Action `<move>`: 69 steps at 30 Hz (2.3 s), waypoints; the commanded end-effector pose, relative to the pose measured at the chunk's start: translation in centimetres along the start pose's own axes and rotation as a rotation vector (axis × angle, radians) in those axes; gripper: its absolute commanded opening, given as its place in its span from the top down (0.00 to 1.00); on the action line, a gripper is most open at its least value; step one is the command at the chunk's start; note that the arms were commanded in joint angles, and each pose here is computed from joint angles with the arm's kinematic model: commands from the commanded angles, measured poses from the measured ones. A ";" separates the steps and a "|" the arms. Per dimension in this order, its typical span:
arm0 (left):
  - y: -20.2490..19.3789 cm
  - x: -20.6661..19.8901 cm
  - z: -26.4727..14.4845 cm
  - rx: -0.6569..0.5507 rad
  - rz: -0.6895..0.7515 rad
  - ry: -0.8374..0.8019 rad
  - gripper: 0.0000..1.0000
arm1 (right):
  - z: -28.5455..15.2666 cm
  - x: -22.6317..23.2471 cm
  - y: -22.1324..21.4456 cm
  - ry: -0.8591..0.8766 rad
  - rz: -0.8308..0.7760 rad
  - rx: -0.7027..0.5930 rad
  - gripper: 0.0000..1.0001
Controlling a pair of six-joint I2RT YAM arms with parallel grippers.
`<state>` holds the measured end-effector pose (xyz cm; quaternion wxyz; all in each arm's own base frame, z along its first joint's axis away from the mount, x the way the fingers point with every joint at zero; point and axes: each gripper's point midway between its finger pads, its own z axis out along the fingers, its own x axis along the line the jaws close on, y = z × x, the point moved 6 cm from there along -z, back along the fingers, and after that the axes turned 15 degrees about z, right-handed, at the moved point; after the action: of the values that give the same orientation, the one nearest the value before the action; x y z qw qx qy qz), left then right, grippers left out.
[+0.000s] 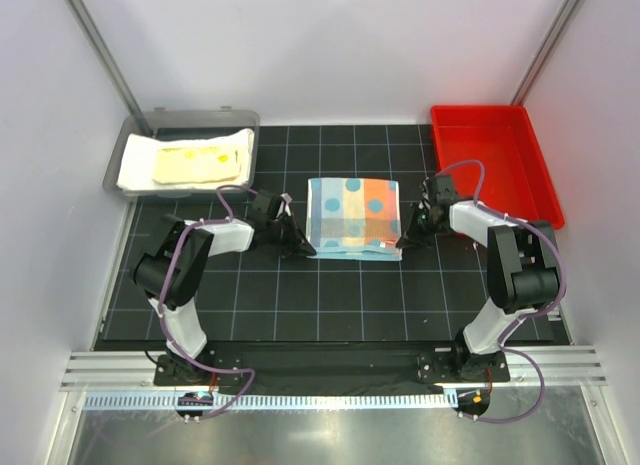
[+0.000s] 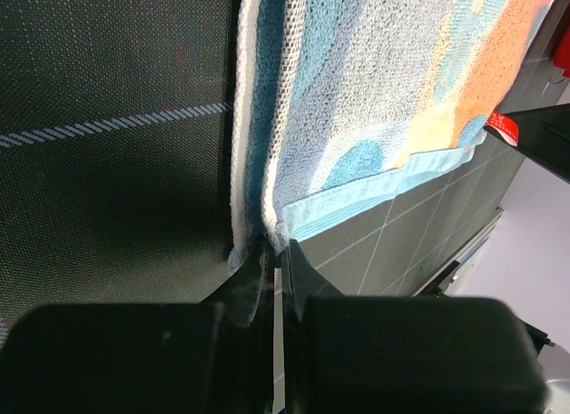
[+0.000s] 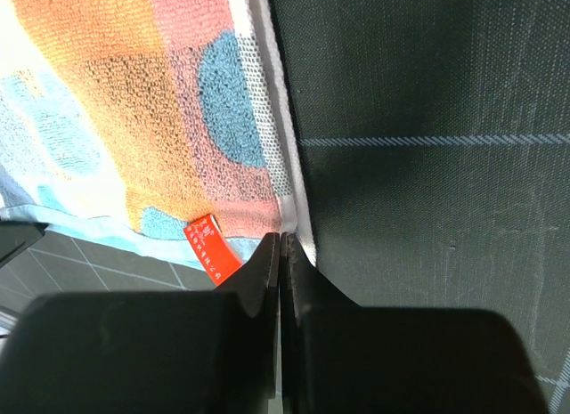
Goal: Fold and stack the towels
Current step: Fold the towel
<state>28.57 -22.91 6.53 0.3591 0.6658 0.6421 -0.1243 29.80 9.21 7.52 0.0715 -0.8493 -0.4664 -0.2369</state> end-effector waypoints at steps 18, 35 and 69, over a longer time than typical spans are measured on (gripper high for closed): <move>2.1 -3.8 -3.9 -0.056 0.050 -0.030 1.00 | -4.9 2.7 0.8 0.060 -0.071 -0.091 0.99; 0.7 -1.7 -1.7 0.007 0.023 0.006 1.00 | -1.3 1.5 0.4 0.017 -0.011 -0.052 0.73; 0.3 -1.5 -1.6 0.006 0.016 -0.004 1.00 | 1.1 0.3 -1.1 -0.102 -0.053 -0.055 0.73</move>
<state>28.15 -22.81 8.49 0.3479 0.6693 0.6443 -0.1262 29.60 10.33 7.31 0.0244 -0.8469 -0.4875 -0.2111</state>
